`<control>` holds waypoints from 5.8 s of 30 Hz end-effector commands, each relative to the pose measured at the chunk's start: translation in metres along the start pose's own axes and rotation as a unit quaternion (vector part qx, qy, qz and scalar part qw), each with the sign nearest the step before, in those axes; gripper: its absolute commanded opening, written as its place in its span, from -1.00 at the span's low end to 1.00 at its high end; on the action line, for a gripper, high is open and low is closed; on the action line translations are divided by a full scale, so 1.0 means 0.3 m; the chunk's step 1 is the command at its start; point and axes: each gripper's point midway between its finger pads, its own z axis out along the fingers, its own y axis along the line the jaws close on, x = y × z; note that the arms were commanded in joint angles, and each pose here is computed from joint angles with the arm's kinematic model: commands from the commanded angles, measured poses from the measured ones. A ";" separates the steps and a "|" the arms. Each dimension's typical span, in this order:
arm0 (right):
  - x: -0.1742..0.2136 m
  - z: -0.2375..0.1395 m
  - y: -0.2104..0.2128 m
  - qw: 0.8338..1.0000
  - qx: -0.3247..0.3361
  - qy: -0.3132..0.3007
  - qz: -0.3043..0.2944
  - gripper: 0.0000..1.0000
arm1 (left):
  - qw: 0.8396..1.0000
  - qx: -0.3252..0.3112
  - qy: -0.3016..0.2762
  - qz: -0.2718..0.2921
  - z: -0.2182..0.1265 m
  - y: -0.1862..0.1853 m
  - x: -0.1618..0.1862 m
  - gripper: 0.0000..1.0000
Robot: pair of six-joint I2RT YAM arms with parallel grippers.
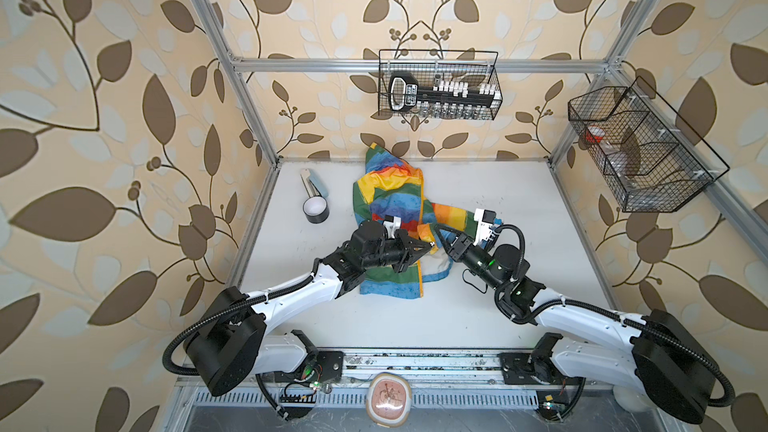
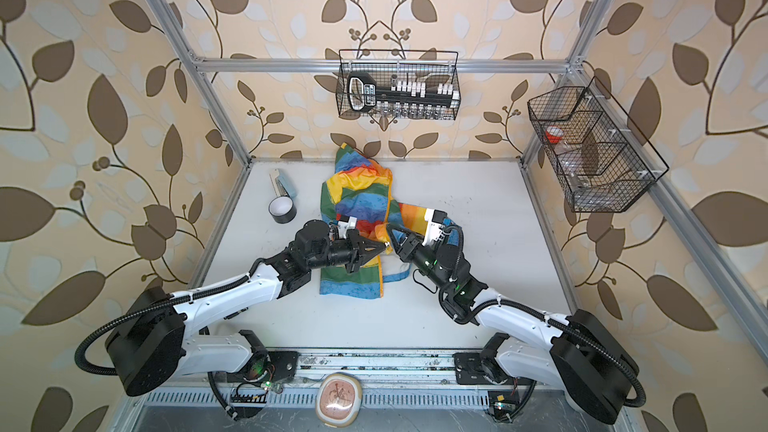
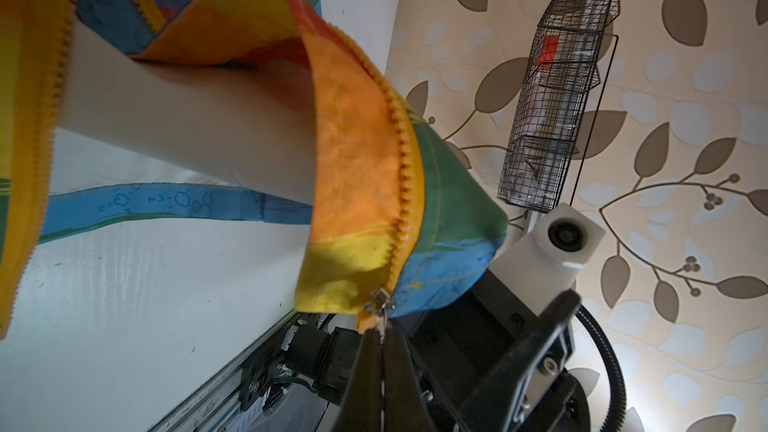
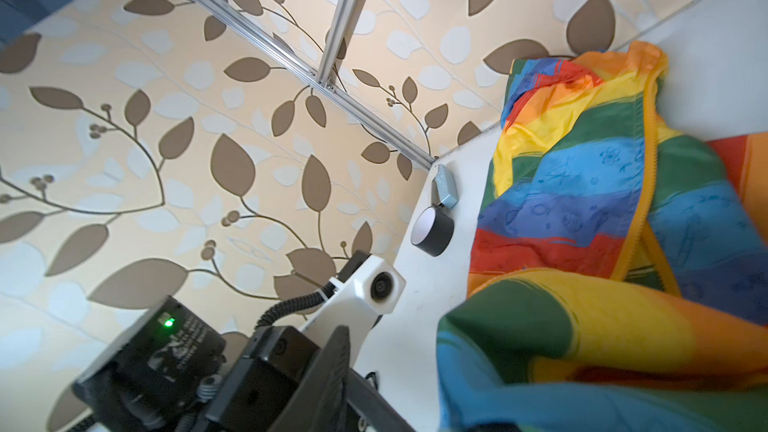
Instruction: Zip up the jacket
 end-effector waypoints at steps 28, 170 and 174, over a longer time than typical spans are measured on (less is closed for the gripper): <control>0.153 -0.039 -0.065 0.987 0.019 0.098 0.122 0.15 | 0.999 0.013 0.003 0.034 -0.045 -0.100 0.010 -1.00; -0.032 -0.021 0.142 0.983 -0.156 0.030 0.087 -1.00 | 0.982 0.126 0.085 0.114 0.072 -0.280 -0.104 0.41; 0.006 -0.030 0.128 0.983 -0.151 0.049 0.088 -1.00 | 0.982 0.115 0.082 0.128 0.077 -0.291 -0.111 0.17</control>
